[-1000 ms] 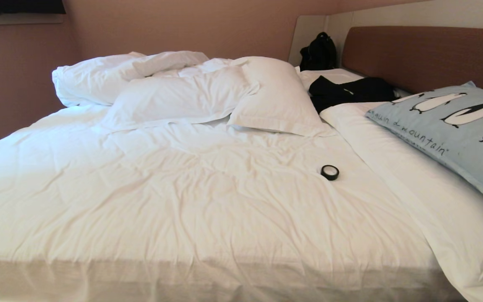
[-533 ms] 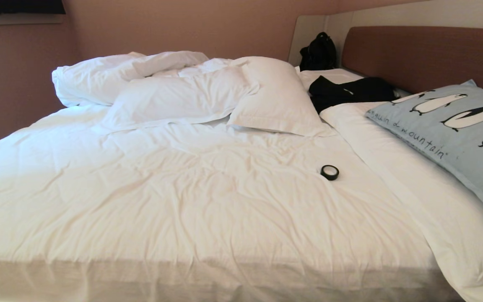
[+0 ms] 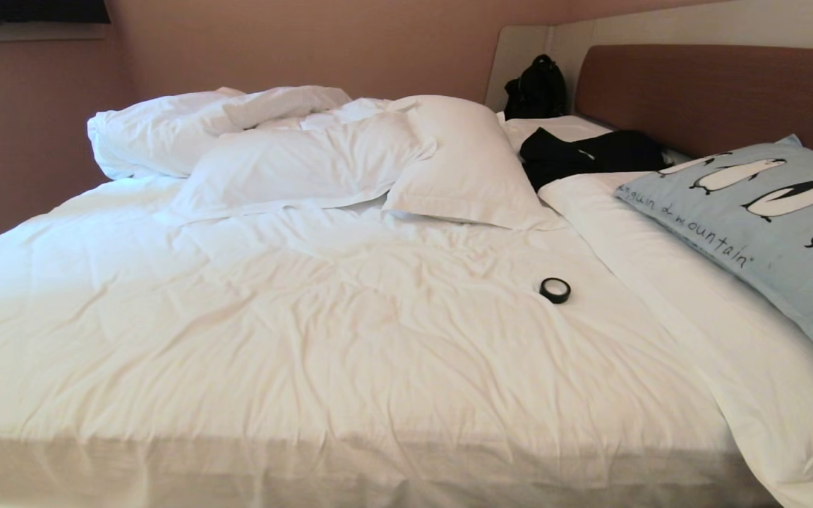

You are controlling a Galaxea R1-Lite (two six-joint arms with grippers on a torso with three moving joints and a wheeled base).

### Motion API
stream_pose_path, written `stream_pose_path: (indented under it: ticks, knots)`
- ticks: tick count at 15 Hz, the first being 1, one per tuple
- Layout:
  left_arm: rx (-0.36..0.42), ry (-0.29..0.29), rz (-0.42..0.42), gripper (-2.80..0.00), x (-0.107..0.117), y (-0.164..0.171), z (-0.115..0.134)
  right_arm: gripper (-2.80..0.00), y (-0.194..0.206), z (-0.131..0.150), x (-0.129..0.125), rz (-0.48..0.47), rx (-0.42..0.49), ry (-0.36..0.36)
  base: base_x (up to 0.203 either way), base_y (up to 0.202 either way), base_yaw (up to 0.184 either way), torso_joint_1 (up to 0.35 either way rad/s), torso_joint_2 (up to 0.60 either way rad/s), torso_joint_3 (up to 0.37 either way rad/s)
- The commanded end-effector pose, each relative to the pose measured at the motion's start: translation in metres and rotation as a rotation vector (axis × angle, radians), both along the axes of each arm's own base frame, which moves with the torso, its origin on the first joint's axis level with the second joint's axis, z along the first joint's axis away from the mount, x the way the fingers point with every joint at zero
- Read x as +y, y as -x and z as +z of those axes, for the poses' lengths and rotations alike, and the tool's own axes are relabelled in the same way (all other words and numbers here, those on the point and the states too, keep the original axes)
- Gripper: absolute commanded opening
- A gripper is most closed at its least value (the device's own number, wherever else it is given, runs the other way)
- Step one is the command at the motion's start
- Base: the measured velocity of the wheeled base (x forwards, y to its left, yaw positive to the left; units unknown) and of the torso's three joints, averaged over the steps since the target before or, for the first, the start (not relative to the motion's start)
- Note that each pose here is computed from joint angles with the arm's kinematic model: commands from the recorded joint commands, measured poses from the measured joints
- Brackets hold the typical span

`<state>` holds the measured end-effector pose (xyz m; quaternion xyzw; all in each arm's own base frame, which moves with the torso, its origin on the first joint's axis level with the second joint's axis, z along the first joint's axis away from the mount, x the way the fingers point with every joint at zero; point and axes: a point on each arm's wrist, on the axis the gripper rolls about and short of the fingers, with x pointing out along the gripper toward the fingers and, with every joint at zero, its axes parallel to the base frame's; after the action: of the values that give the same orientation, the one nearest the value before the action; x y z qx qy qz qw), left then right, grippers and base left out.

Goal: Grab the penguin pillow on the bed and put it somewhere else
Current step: Place the pillow at the bedside, then pick up the pillow

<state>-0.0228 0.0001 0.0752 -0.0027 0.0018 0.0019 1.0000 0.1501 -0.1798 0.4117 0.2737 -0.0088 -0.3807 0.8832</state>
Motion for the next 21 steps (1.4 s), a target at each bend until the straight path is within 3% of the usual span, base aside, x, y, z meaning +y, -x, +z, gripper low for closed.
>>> stream_pose_path:
  ticks: [1, 4, 6, 8, 10, 12, 15, 17, 21]
  knots:
    - [0.001, 0.001, 0.000, -2.80, 0.000, 0.000, 0.000, 0.00, 0.032, 0.009, 0.068, 0.396, -0.025, -0.116, 0.000, 0.000, 0.000, 0.000, 0.00, 0.000]
    - [0.001, 0.001, 0.001, -2.80, 0.000, 0.000, 0.000, 0.00, 0.043, 0.003, 0.116, 0.720, 0.003, -0.281, 0.000, 0.000, 0.000, 0.000, 0.00, 0.000]
    - [0.001, 0.001, 0.001, -2.80, 0.000, 0.000, 0.000, 0.00, 0.058, 0.002, 0.143, 0.926, 0.016, -0.342, 0.000, 0.000, 0.000, 0.000, 0.00, 0.000]
    - [0.001, 0.001, 0.001, -2.80, 0.000, 0.000, 0.000, 0.00, 0.080, 0.004, 0.167, 1.131, 0.010, -0.355, 0.000, 0.000, 0.000, 0.000, 0.00, 0.000]
    - [0.001, 0.001, 0.000, -2.80, 0.000, 0.000, 0.000, 0.00, 0.107, 0.005, 0.184, 1.268, 0.000, -0.328, 0.000, 0.000, 0.000, 0.000, 0.00, 0.000]
    - [0.001, 0.001, 0.001, -2.80, 0.000, 0.000, 0.000, 0.00, 0.141, 0.003, 0.195, 1.327, -0.030, -0.262, 0.000, 0.000, 0.000, 0.000, 0.00, 0.000]
    - [0.001, 0.001, 0.000, -2.80, 0.000, 0.000, 0.000, 0.00, 0.200, -0.008, 0.211, 1.329, -0.097, -0.134, 0.000, 0.000, 0.000, 0.000, 0.00, 0.000]
    - [0.001, 0.001, 0.001, -2.80, 0.000, 0.000, 0.000, 0.00, 0.236, -0.025, 0.221, 1.315, -0.136, -0.068, 0.000, 0.000, 0.000, 0.000, 0.00, 0.000]
    - [0.001, 0.001, -0.001, -2.80, 0.000, 0.000, 0.000, 0.00, 0.289, -0.073, 0.231, 1.319, -0.177, -0.009, 0.000, 0.000, 0.000, 0.000, 0.00, 0.000]
